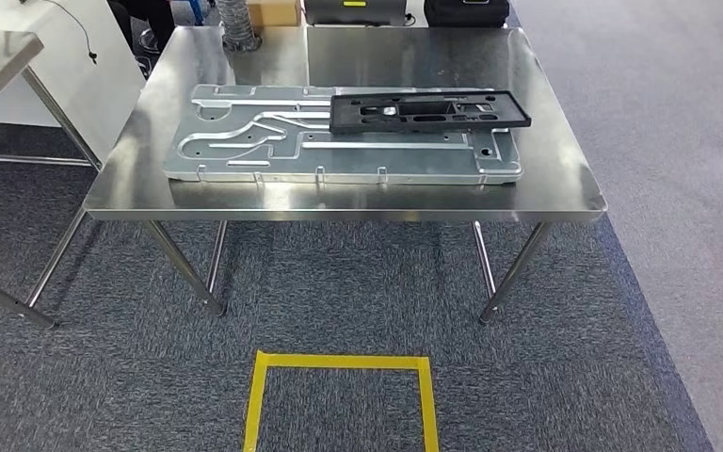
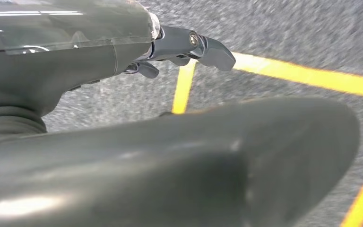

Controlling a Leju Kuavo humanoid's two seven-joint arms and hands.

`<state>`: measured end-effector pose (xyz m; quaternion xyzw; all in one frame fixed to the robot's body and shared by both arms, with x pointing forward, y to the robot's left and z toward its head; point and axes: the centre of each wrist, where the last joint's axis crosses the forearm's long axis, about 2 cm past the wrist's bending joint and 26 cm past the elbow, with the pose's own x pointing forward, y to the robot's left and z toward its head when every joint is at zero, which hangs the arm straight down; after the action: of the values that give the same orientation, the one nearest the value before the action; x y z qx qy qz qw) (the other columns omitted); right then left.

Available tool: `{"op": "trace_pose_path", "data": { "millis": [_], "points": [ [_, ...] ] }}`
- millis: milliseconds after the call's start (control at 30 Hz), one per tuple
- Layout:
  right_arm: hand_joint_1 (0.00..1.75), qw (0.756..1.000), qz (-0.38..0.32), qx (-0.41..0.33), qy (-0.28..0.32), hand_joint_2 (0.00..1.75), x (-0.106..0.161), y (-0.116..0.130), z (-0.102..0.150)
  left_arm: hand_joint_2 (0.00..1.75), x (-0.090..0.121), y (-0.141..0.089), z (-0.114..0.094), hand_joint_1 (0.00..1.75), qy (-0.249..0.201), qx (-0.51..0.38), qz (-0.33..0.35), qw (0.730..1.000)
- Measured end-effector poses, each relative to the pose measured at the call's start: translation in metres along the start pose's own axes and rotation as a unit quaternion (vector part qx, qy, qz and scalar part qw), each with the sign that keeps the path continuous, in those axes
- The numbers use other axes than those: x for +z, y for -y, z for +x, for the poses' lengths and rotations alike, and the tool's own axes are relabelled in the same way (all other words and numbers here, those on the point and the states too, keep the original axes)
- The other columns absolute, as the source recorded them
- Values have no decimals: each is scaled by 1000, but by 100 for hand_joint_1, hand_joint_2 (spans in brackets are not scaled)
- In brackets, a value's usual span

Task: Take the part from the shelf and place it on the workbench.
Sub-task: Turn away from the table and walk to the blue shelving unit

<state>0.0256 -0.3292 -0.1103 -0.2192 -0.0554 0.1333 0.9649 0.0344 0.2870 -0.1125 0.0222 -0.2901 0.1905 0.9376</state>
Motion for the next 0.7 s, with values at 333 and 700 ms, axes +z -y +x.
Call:
{"op": "trace_pose_path", "data": {
  "millis": [333, 700],
  "points": [
    [0, 989, 108, -85, -53, 0, 5, -16, 12, 0, 1, 0, -2, 0, -11, -16, -11, 1000],
    [0, 986, 127, -106, -24, 0, 8, -23, 15, 0, -1, 1, 1, 0, -8, -25, -21, 999]
  ]
}}
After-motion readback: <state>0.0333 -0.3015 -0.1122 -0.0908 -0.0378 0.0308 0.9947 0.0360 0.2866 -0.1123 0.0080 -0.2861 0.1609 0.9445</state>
